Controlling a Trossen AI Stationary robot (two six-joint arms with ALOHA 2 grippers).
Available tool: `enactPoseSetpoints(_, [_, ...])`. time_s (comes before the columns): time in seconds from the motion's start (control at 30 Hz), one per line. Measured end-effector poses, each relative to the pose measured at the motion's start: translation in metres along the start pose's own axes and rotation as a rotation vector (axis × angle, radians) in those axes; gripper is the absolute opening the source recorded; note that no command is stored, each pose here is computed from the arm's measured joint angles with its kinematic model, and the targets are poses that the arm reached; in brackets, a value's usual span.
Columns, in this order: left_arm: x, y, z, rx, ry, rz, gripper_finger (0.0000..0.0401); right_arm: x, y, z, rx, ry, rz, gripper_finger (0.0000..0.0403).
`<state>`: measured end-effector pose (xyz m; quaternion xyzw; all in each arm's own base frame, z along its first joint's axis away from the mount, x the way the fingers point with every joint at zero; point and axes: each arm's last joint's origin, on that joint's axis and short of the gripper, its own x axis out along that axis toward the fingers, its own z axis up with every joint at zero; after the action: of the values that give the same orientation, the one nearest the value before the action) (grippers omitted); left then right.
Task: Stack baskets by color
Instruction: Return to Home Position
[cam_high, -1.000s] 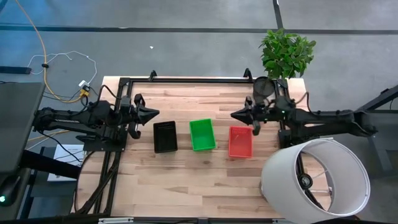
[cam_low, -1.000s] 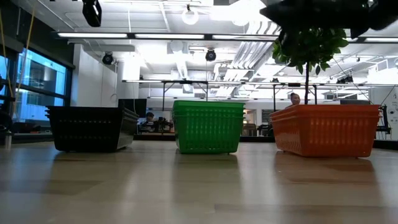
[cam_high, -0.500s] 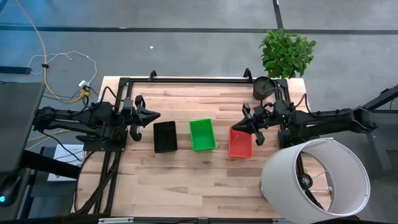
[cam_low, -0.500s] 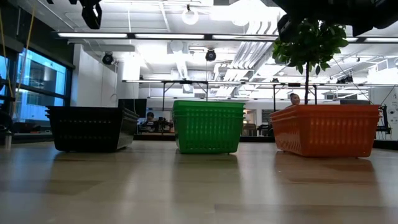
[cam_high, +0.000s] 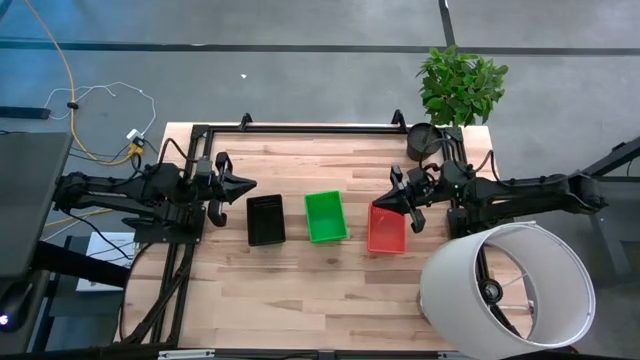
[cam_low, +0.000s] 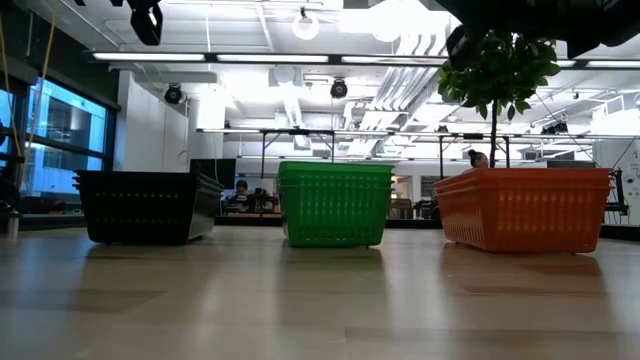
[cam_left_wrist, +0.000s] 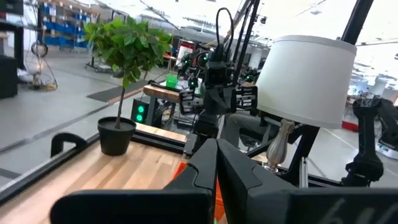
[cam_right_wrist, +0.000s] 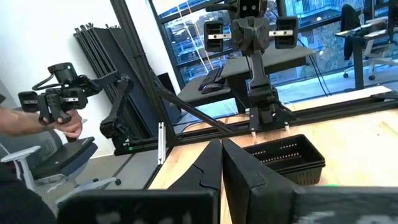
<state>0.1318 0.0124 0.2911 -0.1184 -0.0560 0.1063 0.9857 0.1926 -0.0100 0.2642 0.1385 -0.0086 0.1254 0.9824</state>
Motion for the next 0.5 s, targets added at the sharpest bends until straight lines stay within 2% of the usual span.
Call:
enactPoseSetpoints(0.27, [-0.007,0.003,-0.011,0.039,0.08,-0.009,0.0,0.0,-0.001,0.0,0.05,-0.002,-0.028,0.0])
enactPoseSetpoints(0.5, [-0.017,0.015,-0.059,0.005,0.048,-0.062,0.0,0.0,-0.002,-0.001,0.125,-0.007,-0.063,0.0])
